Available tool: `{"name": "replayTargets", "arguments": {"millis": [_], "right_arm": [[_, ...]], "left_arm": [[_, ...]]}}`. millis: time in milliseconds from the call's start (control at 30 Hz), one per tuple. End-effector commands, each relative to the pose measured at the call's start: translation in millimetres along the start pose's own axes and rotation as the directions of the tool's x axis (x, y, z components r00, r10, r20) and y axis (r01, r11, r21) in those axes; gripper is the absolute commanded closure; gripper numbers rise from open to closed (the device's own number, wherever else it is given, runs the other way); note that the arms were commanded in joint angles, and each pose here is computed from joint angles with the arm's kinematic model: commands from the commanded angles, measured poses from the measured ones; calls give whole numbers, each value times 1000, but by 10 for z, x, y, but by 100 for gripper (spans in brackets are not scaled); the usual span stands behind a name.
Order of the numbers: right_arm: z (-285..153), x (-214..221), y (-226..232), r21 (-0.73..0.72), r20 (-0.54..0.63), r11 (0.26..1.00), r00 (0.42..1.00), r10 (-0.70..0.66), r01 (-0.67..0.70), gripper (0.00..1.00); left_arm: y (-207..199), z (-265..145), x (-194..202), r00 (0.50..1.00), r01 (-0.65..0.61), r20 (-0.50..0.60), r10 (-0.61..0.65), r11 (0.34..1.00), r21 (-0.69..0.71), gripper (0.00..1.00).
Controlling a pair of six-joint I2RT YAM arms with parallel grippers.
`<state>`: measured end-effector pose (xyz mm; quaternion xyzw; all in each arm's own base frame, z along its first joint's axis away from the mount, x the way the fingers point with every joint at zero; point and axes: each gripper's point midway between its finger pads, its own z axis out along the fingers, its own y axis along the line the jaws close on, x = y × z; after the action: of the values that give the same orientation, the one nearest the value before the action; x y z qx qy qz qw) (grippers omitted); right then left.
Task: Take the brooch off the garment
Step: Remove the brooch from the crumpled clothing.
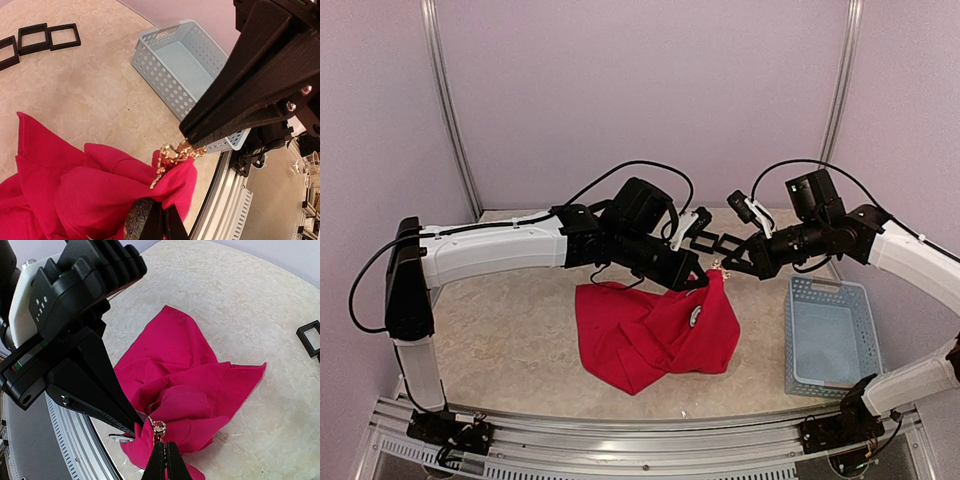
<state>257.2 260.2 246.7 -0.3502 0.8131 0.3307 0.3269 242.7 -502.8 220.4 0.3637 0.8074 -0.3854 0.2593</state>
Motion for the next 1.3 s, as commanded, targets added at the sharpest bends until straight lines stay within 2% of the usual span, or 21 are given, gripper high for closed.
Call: {"name": "replayTargets", "arguments": {"millis": [0,433,700,867,1067,1100,1267], "right_arm": [[20,74,-11,29,-44,999,999,-22,23,100],[97,387,-52,91,-175,992,982,-72,89,100],[149,461,-60,104,-214,989,973,-83,108,100],[124,297,-16,103,-144,991,987,-68,83,100],[116,57,65,69,-33,998,999,7,-5,100],[108,13,74,59,-17,998,1000,10,-9,100],[-23,-258,109,-30,77,999,996,43,-41,100]], "left_arm": [[-36,38,-86,1000,-6,27,6,1000,4,100],[107,-114,-4,998,37,46,-34,997,-73,100],[278,-262,97,994,98,66,-90,987,-129,100],[543,-418,372,980,196,57,-188,957,-213,100],[984,-737,728,935,352,100,-339,870,-345,98],[1019,-778,751,931,365,109,-349,862,-353,91],[1083,-1085,604,925,380,186,-332,830,-409,22]]}}
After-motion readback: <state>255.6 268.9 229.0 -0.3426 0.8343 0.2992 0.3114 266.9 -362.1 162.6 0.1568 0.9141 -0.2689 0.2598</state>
